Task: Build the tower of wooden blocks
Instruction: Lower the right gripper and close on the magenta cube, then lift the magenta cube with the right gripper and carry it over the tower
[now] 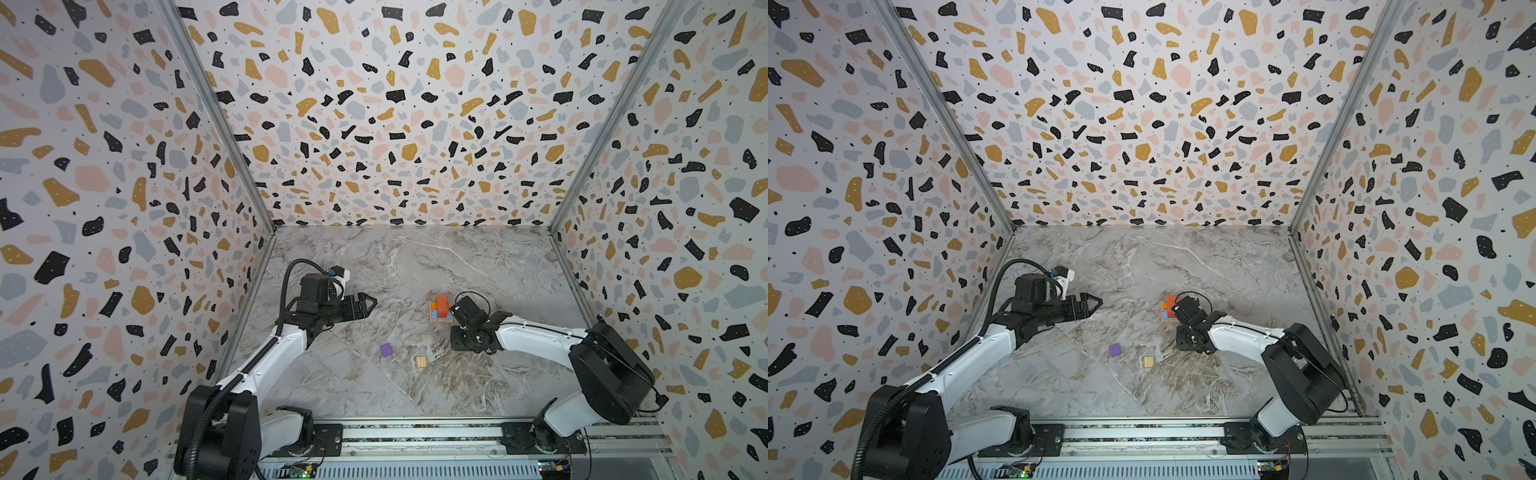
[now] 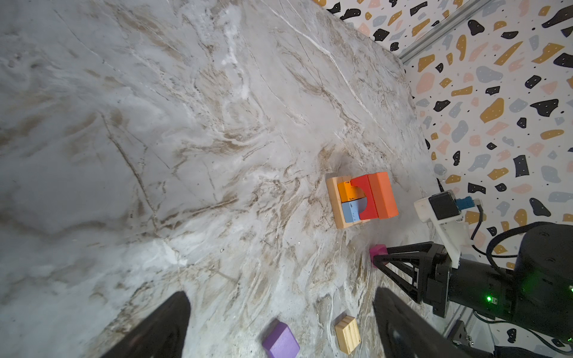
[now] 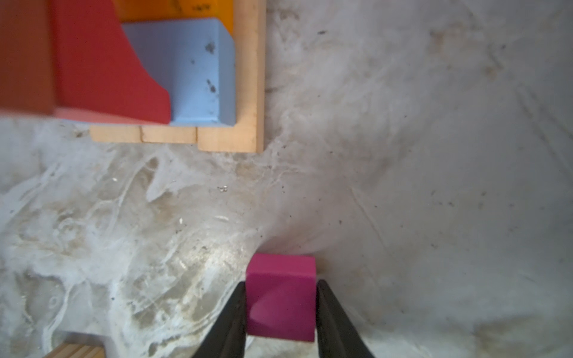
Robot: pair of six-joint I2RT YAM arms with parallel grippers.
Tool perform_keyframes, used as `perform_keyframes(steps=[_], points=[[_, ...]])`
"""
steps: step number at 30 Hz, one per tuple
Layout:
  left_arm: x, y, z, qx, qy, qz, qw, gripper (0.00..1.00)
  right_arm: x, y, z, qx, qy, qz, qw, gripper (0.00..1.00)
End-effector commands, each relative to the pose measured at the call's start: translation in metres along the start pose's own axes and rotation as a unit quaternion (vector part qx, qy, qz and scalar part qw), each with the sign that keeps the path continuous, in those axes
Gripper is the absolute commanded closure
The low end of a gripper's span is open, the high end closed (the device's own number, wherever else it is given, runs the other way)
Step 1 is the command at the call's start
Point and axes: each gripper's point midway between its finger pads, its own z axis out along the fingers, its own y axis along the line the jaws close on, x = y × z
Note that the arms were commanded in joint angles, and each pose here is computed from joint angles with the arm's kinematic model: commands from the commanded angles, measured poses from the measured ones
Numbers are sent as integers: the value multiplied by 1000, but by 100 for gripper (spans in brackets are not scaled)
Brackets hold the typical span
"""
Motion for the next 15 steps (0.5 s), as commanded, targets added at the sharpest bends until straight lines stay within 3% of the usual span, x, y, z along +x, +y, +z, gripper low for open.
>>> perform_keyframes(steps=[1, 12, 15], points=[[-8, -7, 0, 11, -13, 18, 1000, 6, -11, 3, -6, 8, -13, 0, 1000, 66], [-8, -7, 0, 11, -13, 17, 1000, 6, -18, 3, -19, 23, -23, -8, 999, 67], [-7, -7, 0, 11, -12, 17, 1000, 6, -24, 4, -31, 19, -36, -8, 999, 72]])
